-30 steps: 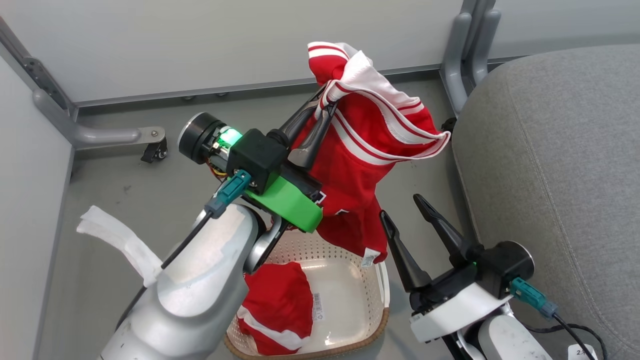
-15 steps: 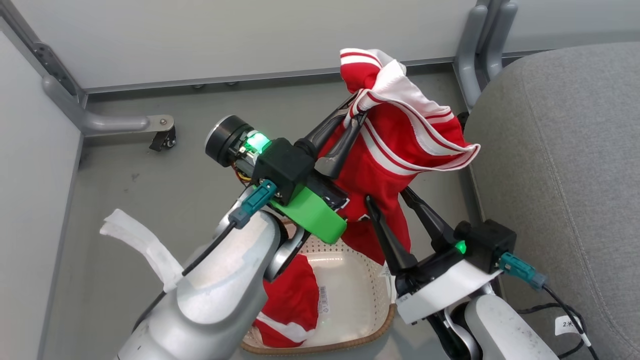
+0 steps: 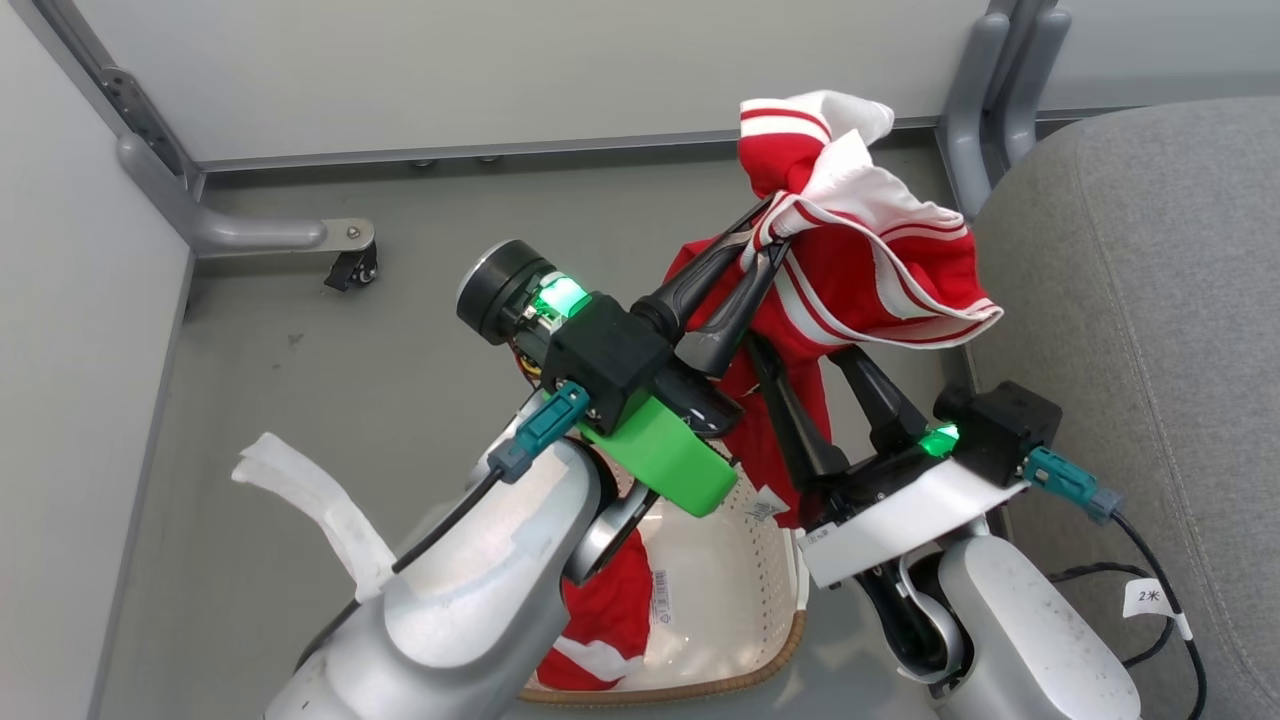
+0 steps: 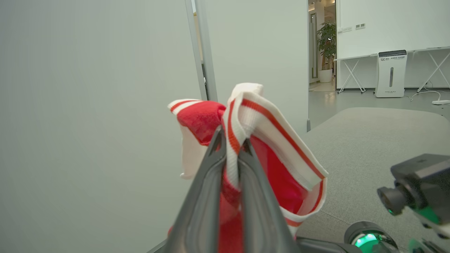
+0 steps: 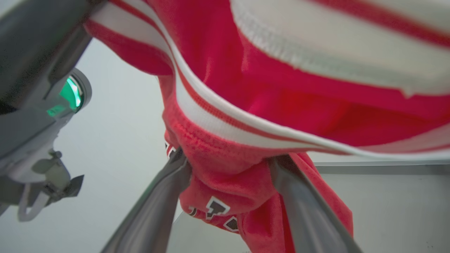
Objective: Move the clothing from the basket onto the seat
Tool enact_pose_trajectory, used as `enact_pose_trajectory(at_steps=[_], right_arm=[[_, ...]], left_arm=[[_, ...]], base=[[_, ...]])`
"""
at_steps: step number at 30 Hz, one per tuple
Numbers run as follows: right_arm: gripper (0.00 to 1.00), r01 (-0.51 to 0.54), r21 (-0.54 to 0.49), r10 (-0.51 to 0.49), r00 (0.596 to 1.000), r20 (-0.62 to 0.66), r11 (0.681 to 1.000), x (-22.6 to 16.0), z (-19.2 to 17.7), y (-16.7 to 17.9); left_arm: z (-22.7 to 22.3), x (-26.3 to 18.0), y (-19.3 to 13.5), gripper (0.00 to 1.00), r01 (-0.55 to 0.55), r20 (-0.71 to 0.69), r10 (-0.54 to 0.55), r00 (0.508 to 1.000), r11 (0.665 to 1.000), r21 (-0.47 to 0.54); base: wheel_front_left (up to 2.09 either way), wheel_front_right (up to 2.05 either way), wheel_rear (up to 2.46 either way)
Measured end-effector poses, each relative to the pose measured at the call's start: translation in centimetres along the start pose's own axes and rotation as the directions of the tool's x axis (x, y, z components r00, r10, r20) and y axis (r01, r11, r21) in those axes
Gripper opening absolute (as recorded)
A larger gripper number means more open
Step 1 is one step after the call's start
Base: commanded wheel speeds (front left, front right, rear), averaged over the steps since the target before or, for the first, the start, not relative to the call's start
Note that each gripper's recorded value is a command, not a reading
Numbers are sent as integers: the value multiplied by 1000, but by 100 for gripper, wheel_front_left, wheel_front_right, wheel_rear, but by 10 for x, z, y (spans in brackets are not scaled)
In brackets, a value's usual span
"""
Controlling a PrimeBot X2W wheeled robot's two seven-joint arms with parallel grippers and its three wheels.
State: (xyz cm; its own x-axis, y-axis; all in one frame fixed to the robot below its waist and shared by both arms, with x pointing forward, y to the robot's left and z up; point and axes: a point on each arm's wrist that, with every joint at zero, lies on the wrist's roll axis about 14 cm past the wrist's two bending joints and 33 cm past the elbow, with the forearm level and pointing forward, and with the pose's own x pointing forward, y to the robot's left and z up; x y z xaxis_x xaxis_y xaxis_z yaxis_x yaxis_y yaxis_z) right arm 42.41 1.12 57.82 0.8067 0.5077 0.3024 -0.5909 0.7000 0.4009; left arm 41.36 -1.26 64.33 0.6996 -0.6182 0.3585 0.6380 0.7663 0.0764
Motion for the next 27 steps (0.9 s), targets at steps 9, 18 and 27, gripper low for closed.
enact_pose_trajectory(at_steps=[9, 18, 27], right_arm=[[100, -18, 23, 18, 1000, 25, 1000, 7, 7, 5], [0, -31, -34, 31, 1000, 1, 999, 12, 1, 4], [0, -30, -81, 30, 1000, -7, 996, 8, 1, 3]], left_arm=[[-5, -2, -7, 0, -2, -8, 2, 1000, 1000, -26], [-7, -3, -12, 0, 1, -11, -1, 1000, 999, -52], [-13, -5, -12, 0, -13, -23, 11, 1000, 998, -64]], base=[[0, 0, 0], [0, 0, 0], [0, 0, 0]])
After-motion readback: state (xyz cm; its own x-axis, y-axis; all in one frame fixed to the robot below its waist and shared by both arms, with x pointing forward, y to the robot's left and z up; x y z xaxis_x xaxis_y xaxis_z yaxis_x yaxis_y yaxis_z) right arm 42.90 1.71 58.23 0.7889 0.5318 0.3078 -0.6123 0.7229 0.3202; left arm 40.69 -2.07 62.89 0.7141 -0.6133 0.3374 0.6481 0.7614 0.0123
